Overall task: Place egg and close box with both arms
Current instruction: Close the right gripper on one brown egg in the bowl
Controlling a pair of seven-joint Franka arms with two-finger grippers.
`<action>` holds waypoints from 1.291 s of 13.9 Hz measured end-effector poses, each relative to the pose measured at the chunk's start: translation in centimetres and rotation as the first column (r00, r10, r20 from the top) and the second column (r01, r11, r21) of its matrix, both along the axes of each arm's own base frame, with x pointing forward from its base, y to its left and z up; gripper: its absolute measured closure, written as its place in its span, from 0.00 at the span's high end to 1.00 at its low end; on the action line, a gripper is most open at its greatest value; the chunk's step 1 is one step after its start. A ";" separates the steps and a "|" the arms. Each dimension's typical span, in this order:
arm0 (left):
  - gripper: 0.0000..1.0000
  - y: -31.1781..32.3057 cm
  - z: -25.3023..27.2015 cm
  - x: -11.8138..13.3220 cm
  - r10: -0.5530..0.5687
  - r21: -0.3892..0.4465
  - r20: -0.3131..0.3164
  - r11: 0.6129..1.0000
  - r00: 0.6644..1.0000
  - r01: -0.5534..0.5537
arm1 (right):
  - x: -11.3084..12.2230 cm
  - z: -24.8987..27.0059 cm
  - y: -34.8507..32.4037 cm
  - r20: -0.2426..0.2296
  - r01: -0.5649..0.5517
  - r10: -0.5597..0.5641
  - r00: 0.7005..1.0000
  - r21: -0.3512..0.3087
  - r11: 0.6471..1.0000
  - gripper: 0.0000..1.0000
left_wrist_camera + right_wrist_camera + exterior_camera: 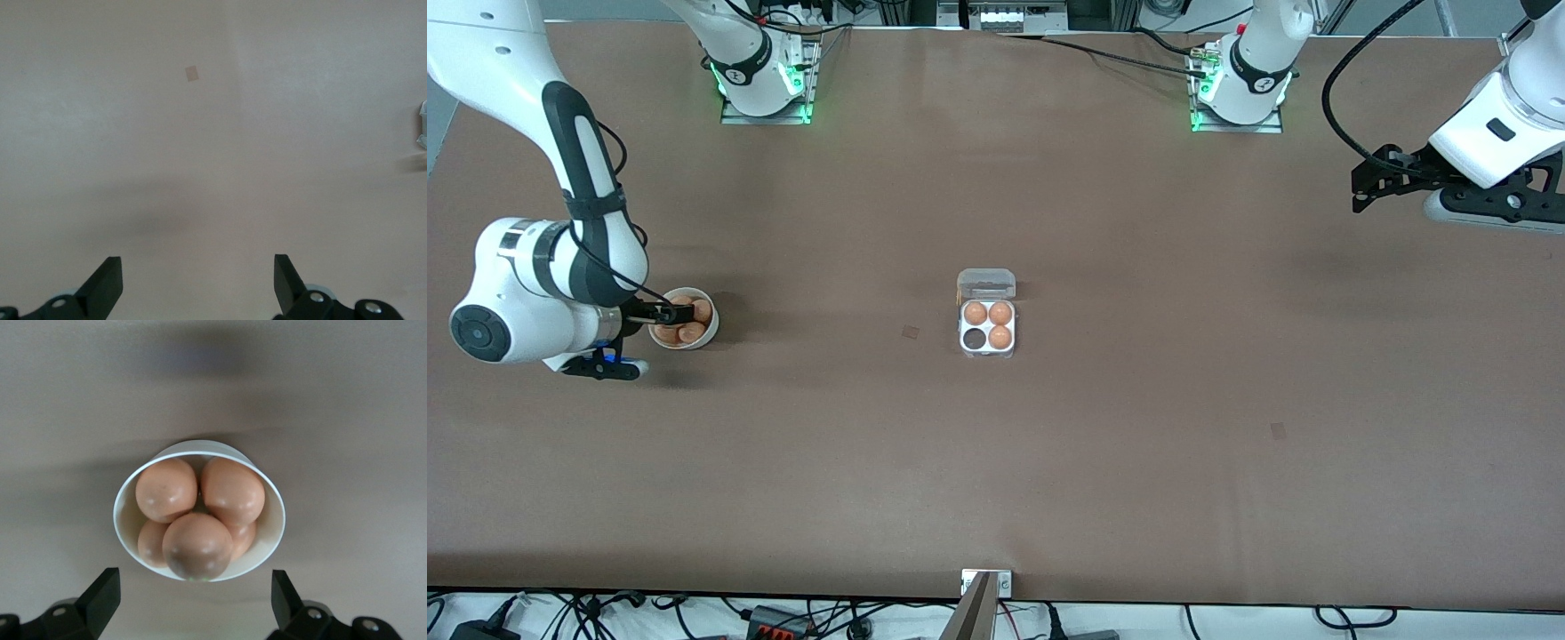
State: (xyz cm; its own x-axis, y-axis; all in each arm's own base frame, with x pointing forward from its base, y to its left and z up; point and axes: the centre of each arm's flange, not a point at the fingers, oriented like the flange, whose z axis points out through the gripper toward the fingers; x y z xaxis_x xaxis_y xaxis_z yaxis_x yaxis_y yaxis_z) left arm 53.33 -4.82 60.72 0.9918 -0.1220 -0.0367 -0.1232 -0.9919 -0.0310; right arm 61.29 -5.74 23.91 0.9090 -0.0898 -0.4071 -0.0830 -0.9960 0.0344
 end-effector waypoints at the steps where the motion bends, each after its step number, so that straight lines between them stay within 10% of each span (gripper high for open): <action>1: 1.00 0.0 0.0 0.0 0.000 0.000 0.000 1.000 1.000 0.000 | 0.0 -0.2 0.0 -0.001 0.000 0.000 1.000 0.000 1.000 1.00; 9: 1.00 0.0 0.0 0.0 0.000 0.000 -0.001 1.000 1.000 0.000 | 0.2 -0.7 0.0 0.012 -0.002 0.002 1.000 -0.002 1.000 0.96; 11: 1.00 0.0 0.0 0.0 0.000 0.000 -0.001 1.000 1.000 0.000 | 0.2 -0.7 0.0 0.013 -0.002 0.002 1.000 -0.002 1.000 0.78; 18: 1.00 0.0 0.0 0.0 0.000 0.000 -0.001 1.000 1.000 0.000 | 0.2 -0.9 0.0 0.009 -0.002 0.002 1.000 -0.002 1.000 0.63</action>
State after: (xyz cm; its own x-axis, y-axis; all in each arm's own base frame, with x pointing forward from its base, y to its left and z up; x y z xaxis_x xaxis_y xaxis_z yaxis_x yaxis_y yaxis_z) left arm 53.32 -4.83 60.72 0.9918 -0.1223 -0.0372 -0.1234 -0.9919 -0.0310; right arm 61.50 -5.76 22.96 0.9129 -0.0888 -0.3985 -0.0814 -0.9961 0.0354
